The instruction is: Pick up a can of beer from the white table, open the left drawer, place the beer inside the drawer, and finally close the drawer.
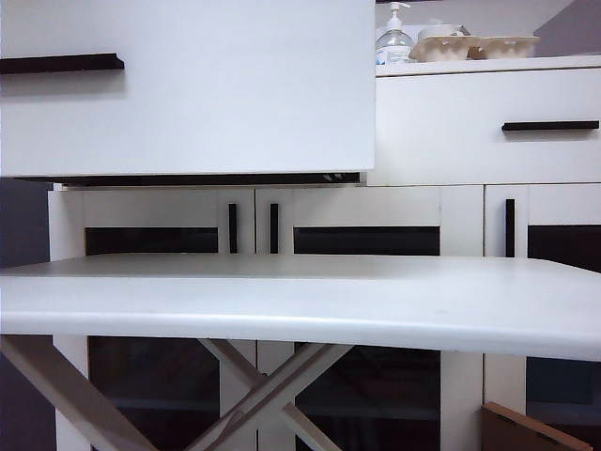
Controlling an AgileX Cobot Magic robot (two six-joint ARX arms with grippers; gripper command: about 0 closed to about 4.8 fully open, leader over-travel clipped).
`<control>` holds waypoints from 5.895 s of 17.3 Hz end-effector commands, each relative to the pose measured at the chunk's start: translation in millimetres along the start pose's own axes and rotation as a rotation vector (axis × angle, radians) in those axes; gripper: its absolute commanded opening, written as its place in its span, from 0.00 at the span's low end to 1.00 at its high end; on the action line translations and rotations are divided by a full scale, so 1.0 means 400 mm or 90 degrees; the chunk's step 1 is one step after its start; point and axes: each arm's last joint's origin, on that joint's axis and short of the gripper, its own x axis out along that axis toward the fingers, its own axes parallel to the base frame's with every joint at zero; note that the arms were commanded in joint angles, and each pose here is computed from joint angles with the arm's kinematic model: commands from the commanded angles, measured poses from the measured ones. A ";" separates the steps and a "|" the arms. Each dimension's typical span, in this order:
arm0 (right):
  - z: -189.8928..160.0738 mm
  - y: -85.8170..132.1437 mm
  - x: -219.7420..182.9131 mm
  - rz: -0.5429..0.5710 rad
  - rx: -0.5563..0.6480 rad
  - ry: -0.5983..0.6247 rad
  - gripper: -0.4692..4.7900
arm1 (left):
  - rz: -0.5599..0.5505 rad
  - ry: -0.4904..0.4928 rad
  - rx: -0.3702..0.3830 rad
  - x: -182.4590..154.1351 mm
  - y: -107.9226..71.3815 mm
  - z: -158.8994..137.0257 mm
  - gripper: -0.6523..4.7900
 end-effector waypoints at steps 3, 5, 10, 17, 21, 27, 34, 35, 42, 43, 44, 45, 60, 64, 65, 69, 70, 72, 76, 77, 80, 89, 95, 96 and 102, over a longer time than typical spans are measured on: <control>0.011 0.003 0.057 0.023 -0.018 -0.027 0.49 | 0.102 0.125 0.086 0.057 -0.034 -0.009 0.11; -0.003 -0.003 0.066 0.021 -0.014 -0.015 0.49 | 0.119 0.163 0.092 0.082 -0.035 -0.012 0.11; -0.047 -0.007 0.078 -0.011 -0.057 0.063 0.49 | 0.101 0.193 0.095 0.128 -0.042 -0.025 0.11; -0.118 -0.012 0.117 -0.010 -0.039 0.133 0.49 | 0.107 0.192 0.096 0.127 -0.042 -0.024 0.11; -0.156 -0.027 0.129 -0.028 -0.019 0.176 0.49 | 0.107 0.192 0.096 0.127 -0.042 -0.024 0.11; -0.180 -0.032 0.129 -0.031 0.001 0.221 1.00 | 0.107 0.192 0.096 0.127 -0.042 -0.024 0.11; -0.146 -0.016 0.107 -0.033 -0.003 0.212 1.00 | 0.107 0.192 0.094 0.127 -0.043 -0.024 0.11; -0.131 -0.009 0.098 -0.033 -0.007 0.204 1.00 | 0.107 0.192 0.093 0.127 -0.042 -0.024 0.11; -0.022 0.041 0.023 -0.073 -0.041 0.140 0.38 | 0.107 0.192 0.094 0.127 -0.043 -0.024 0.11; 0.002 0.050 0.005 -0.098 -0.049 0.123 0.08 | 0.107 0.192 0.094 0.127 -0.042 -0.024 0.11; 0.014 0.055 -0.009 -0.133 -0.054 0.119 0.09 | 0.107 0.192 0.094 0.127 -0.043 -0.024 0.11; 0.015 0.054 -0.013 -0.156 -0.054 0.123 0.09 | 0.107 0.192 0.093 0.127 -0.042 -0.024 0.11; -0.107 0.098 0.056 -0.053 -0.020 0.279 0.09 | 0.098 0.239 0.097 0.117 -0.047 -0.039 0.11; -0.076 0.109 0.024 -0.084 -0.027 0.276 0.09 | 0.075 0.254 0.085 0.105 -0.057 -0.043 0.11; -0.055 0.119 0.002 -0.098 -0.033 0.270 0.09 | 0.049 0.260 0.073 0.103 -0.061 -0.047 0.11; 0.068 0.179 -0.140 -0.156 -0.105 0.221 0.09 | 0.018 0.317 0.057 0.092 -0.067 -0.072 0.11; 0.091 0.190 -0.173 -0.166 -0.109 0.208 0.09 | 0.023 0.313 0.053 0.085 -0.071 -0.071 0.11; 0.131 0.206 -0.229 -0.184 -0.118 0.176 0.09 | 0.065 0.283 0.059 0.044 -0.094 -0.057 0.11; 0.133 0.203 -0.255 -0.198 -0.110 0.197 0.09 | 0.205 0.189 0.078 -0.071 -0.143 -0.107 0.11; 0.133 0.203 -0.254 -0.195 -0.109 0.198 0.09 | 0.221 0.179 0.080 -0.078 -0.143 -0.125 0.11; 0.127 0.205 -0.255 -0.183 -0.081 0.208 0.09 | 0.273 0.104 0.046 -0.088 -0.126 -0.248 0.11; 0.108 0.207 -0.262 -0.158 -0.062 0.260 0.09 | 0.357 0.026 0.075 -0.039 -0.051 -0.489 0.11; 0.108 0.208 -0.261 -0.153 -0.062 0.260 0.09 | 0.398 -0.022 0.090 -0.023 -0.028 -0.536 0.11; 0.107 0.209 -0.261 -0.142 -0.060 0.261 0.09 | 0.401 -0.031 0.093 -0.017 -0.024 -0.534 0.11; 0.095 0.214 -0.265 -0.098 -0.050 0.294 0.09 | 0.400 -0.045 0.096 0.031 0.008 -0.548 0.11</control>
